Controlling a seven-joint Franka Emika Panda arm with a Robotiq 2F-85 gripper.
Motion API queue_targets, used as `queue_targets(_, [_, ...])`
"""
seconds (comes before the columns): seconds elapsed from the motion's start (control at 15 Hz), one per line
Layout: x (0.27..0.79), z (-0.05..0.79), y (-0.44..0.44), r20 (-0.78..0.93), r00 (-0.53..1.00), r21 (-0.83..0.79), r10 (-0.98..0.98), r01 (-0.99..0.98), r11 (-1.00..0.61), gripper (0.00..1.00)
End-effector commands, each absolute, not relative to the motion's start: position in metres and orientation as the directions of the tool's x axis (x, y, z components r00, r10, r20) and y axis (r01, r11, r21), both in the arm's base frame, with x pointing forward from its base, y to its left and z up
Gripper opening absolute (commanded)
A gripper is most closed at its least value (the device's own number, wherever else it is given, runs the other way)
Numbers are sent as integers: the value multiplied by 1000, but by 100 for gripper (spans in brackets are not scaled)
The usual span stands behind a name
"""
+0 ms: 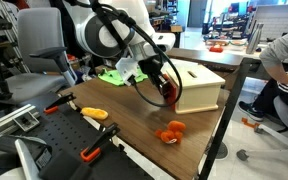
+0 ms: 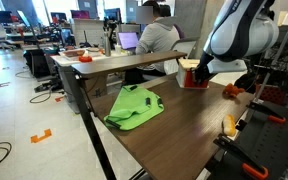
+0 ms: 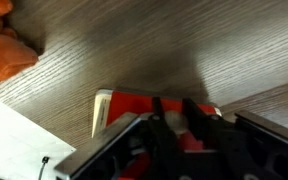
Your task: Open the dresser
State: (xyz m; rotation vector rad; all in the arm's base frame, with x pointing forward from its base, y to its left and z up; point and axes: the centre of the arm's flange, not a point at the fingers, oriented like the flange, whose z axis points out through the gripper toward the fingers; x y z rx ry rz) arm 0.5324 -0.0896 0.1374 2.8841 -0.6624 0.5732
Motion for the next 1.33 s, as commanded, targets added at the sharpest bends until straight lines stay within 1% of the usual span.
queue_targets(0.0, [511,132,-71,302,891,75,-339,-377,-923,7])
queue_targets(0.53, [495,133,-62,229,936,92,-267,-294,-951,7])
queue_targets(1.13, [487,133,-57,203,953,105,-225,-250,-963,7])
queue_targets(1.2, [487,133,-57,203,953,104,-225,-249,-963,52])
queue_targets(1.27, [486,133,-57,197,955,104,-221,-244,-964,53])
